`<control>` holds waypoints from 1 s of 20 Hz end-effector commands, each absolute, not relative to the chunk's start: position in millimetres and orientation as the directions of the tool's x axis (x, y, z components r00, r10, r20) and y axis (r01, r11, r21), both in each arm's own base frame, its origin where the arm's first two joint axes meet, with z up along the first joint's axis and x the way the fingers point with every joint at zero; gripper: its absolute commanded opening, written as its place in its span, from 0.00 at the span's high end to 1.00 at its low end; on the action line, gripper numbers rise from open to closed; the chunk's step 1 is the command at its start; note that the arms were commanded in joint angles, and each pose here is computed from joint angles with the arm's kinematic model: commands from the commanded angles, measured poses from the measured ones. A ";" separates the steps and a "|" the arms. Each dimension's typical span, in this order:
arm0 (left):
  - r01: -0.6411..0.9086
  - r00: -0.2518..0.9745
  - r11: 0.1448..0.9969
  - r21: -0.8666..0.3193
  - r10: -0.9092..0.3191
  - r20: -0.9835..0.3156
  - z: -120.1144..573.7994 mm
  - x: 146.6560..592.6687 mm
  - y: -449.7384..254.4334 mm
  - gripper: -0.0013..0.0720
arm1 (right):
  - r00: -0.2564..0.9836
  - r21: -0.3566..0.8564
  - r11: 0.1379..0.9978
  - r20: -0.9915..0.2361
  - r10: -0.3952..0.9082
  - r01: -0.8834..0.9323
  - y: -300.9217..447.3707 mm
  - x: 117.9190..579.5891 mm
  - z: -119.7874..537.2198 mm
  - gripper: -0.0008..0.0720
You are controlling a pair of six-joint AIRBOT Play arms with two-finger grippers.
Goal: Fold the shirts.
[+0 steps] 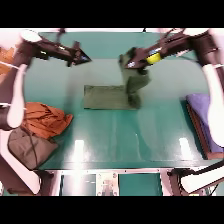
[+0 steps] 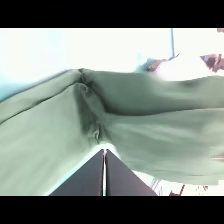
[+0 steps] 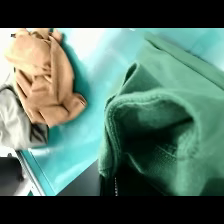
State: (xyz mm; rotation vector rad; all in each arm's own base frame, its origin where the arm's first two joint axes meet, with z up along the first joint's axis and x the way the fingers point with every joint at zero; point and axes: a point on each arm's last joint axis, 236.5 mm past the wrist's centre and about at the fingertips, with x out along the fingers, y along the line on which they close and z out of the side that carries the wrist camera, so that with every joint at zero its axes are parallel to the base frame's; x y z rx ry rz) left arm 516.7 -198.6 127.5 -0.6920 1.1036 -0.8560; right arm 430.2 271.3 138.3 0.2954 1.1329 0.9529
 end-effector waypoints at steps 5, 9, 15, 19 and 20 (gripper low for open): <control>0.223 0.296 0.564 -0.795 -0.816 -0.496 152.0 513.2 -111.2 0.95 | 0.176 0.641 0.604 -0.603 0.778 -0.474 467.7 436.7 -14.6 0.43; 0.241 0.285 0.565 -0.789 -0.819 -0.499 151.4 510.5 -111.8 0.95 | 0.180 0.666 0.610 -0.599 0.780 -0.429 431.4 457.6 14.5 0.51; 0.250 0.283 0.566 -0.786 -0.819 -0.499 151.3 510.1 -111.9 0.95 | 0.263 0.543 0.823 -0.780 0.568 -0.166 193.1 499.4 63.1 0.30; 0.251 0.265 0.563 -0.787 -0.823 -0.503 150.2 505.7 -112.7 0.95 | 0.151 0.537 0.841 -0.839 0.522 0.074 108.3 471.1 -3.0 0.23; 0.251 0.265 0.563 -0.787 -0.823 -0.503 150.2 505.7 -112.7 0.95 | 0.118 0.548 0.830 -0.835 0.537 0.105 106.0 460.6 -25.5 0.23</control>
